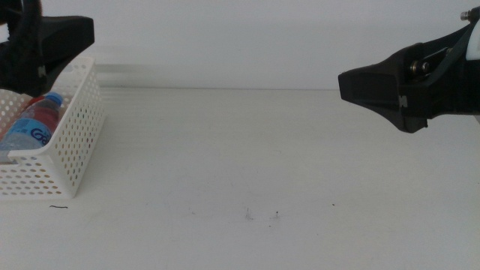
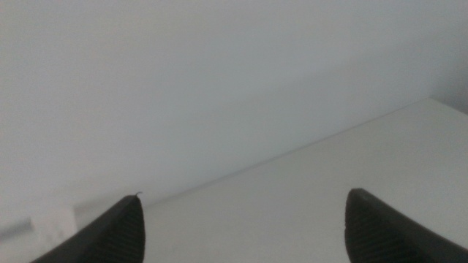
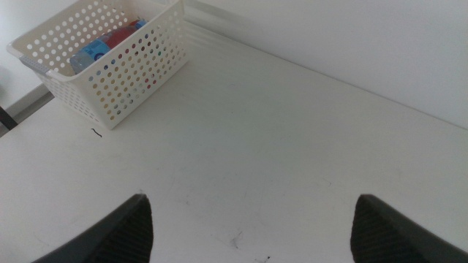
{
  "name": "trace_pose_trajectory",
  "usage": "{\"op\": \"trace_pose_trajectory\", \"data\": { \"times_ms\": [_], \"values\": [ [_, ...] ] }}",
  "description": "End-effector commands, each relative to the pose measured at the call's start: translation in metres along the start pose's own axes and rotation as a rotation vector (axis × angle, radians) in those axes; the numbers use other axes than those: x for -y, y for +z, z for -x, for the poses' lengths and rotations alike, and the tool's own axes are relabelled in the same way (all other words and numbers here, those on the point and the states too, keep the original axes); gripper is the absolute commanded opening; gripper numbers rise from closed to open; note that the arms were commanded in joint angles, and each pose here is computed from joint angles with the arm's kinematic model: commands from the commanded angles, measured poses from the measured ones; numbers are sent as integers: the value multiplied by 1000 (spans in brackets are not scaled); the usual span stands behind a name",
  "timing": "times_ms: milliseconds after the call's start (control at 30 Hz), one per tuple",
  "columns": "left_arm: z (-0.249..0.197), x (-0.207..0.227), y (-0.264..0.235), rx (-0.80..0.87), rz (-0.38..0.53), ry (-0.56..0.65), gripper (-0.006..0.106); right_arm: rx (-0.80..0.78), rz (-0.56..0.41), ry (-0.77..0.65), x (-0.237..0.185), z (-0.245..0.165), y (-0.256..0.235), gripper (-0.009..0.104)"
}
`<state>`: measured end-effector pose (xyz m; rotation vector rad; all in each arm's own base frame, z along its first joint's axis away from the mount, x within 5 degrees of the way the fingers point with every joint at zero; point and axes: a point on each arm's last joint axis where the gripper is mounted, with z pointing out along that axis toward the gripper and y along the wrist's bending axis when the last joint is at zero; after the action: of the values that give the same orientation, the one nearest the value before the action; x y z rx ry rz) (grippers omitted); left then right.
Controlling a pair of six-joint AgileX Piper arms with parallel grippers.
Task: Use arms to grab the bottles and put them into the dustbin to the left of the table.
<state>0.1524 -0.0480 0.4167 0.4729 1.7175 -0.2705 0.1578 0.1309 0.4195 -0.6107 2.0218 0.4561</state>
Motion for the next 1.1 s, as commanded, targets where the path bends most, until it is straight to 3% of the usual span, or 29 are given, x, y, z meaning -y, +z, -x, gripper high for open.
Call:
{"op": "trace_pose_trajectory", "data": {
  "times_ms": [0,167,700,1067],
  "values": [
    [-4,-2,0,-29,36,-79,93,19,1,-5,0,3,-2,87],
    [-13,-4,1,-110,159,-247,93,20,-3,-9,0,3,-2,87],
    [3,-6,1,58,185,-175,93,19,2,-3,0,3,-2,87],
    [-5,-5,2,37,180,-189,93,11,26,23,-2,-2,2,87]
  ]
}}
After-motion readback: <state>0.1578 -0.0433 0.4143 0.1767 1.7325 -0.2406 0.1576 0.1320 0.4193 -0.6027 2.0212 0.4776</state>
